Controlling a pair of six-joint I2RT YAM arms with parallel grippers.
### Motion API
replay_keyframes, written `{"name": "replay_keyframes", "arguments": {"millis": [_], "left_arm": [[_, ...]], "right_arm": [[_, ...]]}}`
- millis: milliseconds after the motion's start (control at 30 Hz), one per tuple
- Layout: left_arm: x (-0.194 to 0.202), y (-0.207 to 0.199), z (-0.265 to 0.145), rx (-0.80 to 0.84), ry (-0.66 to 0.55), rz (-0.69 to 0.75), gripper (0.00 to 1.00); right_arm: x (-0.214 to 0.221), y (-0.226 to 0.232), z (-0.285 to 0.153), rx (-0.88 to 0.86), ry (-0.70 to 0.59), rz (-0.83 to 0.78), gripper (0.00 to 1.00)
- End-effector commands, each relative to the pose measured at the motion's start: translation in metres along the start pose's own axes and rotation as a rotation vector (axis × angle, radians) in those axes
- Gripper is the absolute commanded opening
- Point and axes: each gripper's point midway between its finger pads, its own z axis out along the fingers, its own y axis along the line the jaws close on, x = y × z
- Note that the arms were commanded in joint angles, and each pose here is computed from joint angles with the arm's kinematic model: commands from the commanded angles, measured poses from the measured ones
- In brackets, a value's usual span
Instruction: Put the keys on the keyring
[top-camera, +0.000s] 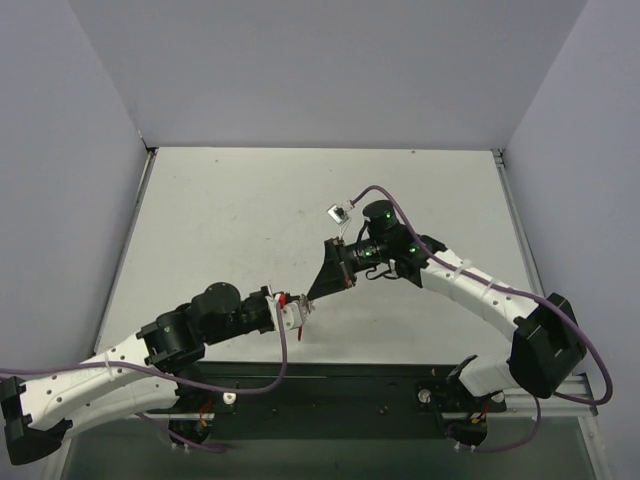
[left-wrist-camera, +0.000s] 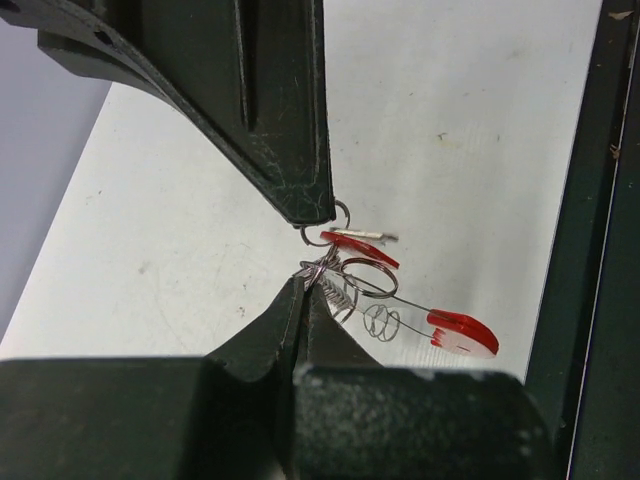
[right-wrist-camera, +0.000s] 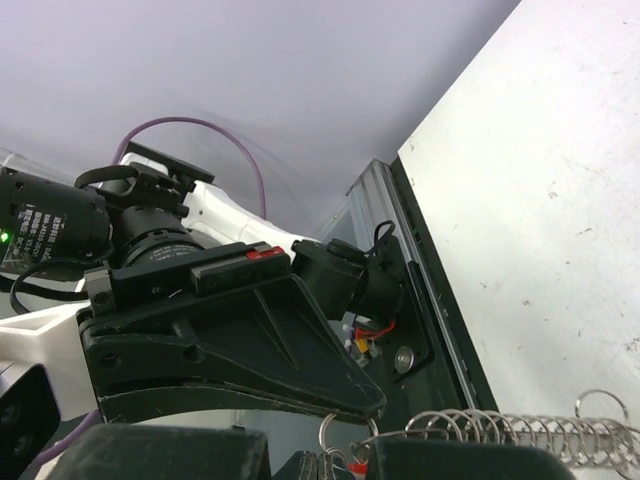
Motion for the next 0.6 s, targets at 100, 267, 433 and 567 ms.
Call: {"name": "replay_keyframes", "arguments": {"millis": [100,267,433,567], "left_arm": [[-0.017,0.021,-0.004,-0.095,-0.021,-0.003,0.00],[-0.016,0.023,-0.005,-0.107,-0.011,-0.001,0.00],[-0.014,0.021,-0.003,-0.099,-0.005,0.004,0.00],[-0.016,0.022,-0.005,-0.104,-0.011,0.007,0.00]], "right_arm": [[-0.007,0.005,-0.008,-0.036,-0.041,0.003,0.00],[-0.016,0.012,-0.007,-0.116,-0.099,0.026,0.00],[-0.022,0.014,-0.005,-0.176,-0.128,0.057,0.00],[-0.024,0.008,-0.008,-0.175,-0.145,0.065,0.00]]}}
